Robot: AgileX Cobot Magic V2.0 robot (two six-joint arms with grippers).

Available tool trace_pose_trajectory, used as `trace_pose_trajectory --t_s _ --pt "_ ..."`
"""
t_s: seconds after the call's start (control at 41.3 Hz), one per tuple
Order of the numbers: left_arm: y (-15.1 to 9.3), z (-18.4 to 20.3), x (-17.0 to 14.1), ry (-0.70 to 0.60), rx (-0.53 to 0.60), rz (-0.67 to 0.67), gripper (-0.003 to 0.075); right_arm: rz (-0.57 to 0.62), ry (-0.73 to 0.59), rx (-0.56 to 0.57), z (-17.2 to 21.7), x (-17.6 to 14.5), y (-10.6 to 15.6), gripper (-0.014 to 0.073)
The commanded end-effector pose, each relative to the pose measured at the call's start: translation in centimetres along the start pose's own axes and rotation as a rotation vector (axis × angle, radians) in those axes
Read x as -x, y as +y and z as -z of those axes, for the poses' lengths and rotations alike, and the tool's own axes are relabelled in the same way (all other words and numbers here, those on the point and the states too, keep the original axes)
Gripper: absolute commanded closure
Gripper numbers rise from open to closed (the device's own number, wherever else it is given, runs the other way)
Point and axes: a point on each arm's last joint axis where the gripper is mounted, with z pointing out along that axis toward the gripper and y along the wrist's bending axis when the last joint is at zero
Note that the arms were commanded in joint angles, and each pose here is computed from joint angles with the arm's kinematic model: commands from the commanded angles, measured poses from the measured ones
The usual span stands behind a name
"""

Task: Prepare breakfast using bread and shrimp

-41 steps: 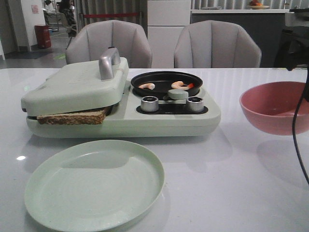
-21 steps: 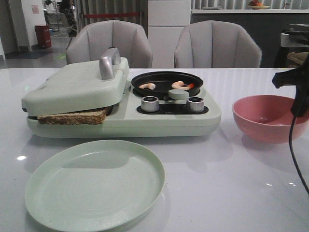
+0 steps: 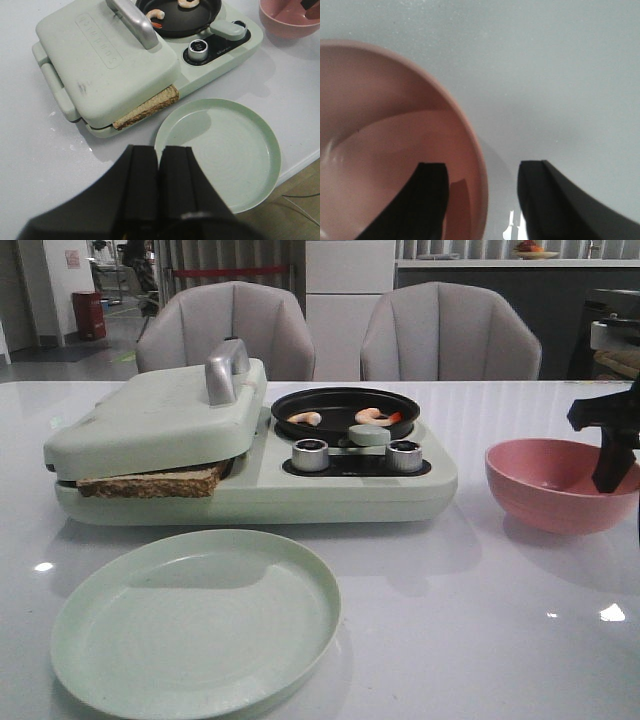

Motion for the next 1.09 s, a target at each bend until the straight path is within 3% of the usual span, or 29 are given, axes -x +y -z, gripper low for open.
trace_pose_trajectory --t_s 0.0,0.194,0.436,1.065 --pt "0.0 0.5 1.4 -0.102 -0.004 0.005 0.0619 0.026 -0.164 -0.006 5.0 2.0 0.1 0.0102" --pt "0.0 0.5 1.4 -0.102 0.002 -0.003 0.0619 0.144 -0.240 -0.009 11.8 1.4 2.1 0.0102" --pt "0.0 0.5 1.4 -0.102 0.002 -0.003 0.0619 0.260 -0.301 0.017 19.3 -2.1 4.7 0.0102" --pt "0.0 0.5 1.4 -0.102 0.002 -0.003 0.0619 0.211 -0.447 0.052 26.6 -16.0 2.6 0.0102"
